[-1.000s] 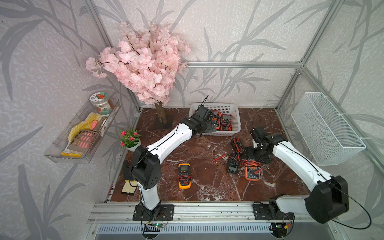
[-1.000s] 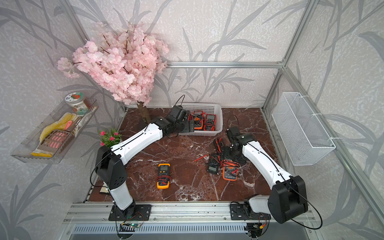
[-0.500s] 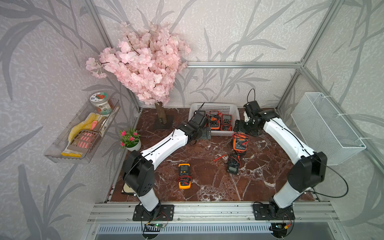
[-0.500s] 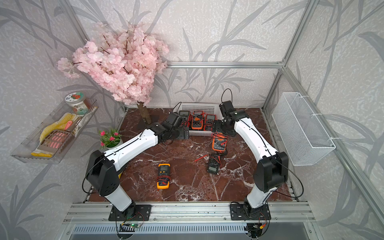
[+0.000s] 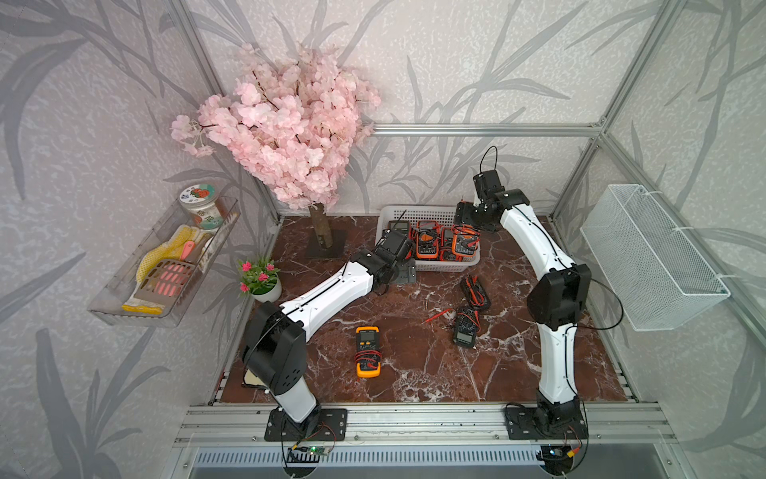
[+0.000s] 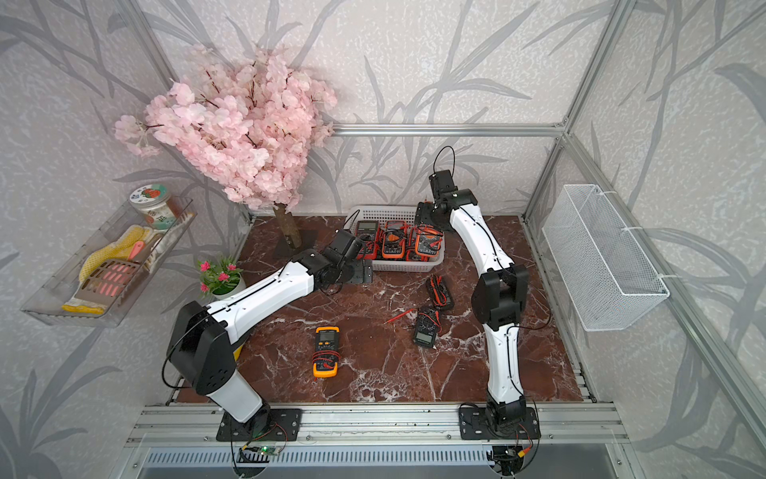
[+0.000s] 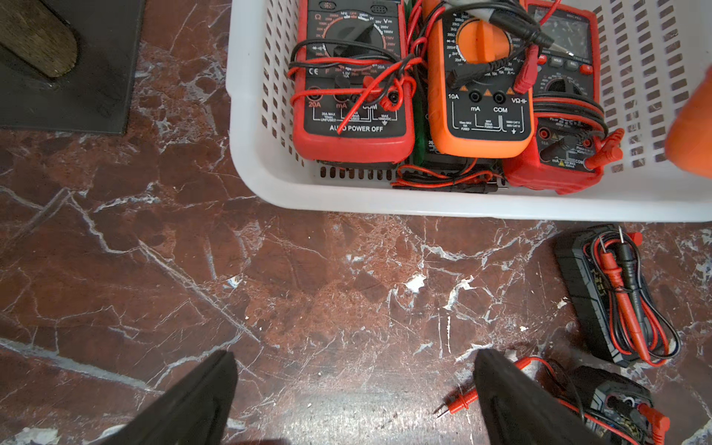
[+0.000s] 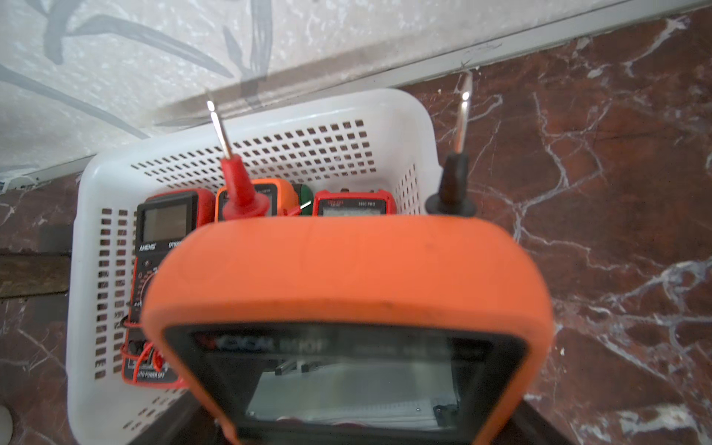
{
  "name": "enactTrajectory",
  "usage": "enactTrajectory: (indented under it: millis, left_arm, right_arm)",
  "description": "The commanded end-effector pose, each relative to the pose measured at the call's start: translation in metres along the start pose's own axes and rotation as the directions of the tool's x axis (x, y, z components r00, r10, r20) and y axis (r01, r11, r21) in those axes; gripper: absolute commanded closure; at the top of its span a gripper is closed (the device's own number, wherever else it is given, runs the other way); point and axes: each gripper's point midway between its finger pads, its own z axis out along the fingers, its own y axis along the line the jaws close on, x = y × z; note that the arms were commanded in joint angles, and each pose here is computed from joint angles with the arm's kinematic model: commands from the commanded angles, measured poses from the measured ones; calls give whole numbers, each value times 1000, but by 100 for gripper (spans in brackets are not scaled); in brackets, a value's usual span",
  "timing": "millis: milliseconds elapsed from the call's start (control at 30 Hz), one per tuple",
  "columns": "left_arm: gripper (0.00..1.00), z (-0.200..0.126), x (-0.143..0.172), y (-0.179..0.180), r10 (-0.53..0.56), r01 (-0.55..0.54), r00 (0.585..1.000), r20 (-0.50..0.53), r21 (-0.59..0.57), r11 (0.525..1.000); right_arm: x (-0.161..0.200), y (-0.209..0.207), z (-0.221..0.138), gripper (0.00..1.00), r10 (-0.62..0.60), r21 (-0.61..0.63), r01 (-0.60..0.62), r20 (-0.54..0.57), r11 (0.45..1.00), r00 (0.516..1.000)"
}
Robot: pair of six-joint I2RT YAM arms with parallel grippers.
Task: Put the multimeter into the basket
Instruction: Place the multimeter in the basket.
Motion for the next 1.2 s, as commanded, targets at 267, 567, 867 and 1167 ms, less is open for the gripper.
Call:
enactTrajectory:
  millis: [267, 567, 867, 1167]
  left_arm:
    - [0, 0, -6, 6, -25, 25, 1000, 20, -35, 999]
    - [0, 0, -2, 13, -32, 33, 999, 15, -68, 997]
    - [0, -6, -2, 23, -32, 34, 999, 21, -108, 994]
    - [0, -19, 14, 44, -39, 40, 999, 11, -162, 986]
  right_arm:
    - [0, -3, 43, 38, -31, 35, 32, -39, 999, 999]
    - [20, -9, 65, 13, 3, 52, 3, -113, 999, 994]
    - [25, -1, 58, 4, 11, 30, -7, -133, 1000, 991]
    - [25, 6, 24, 0, -1, 14, 3, -120, 1000, 993]
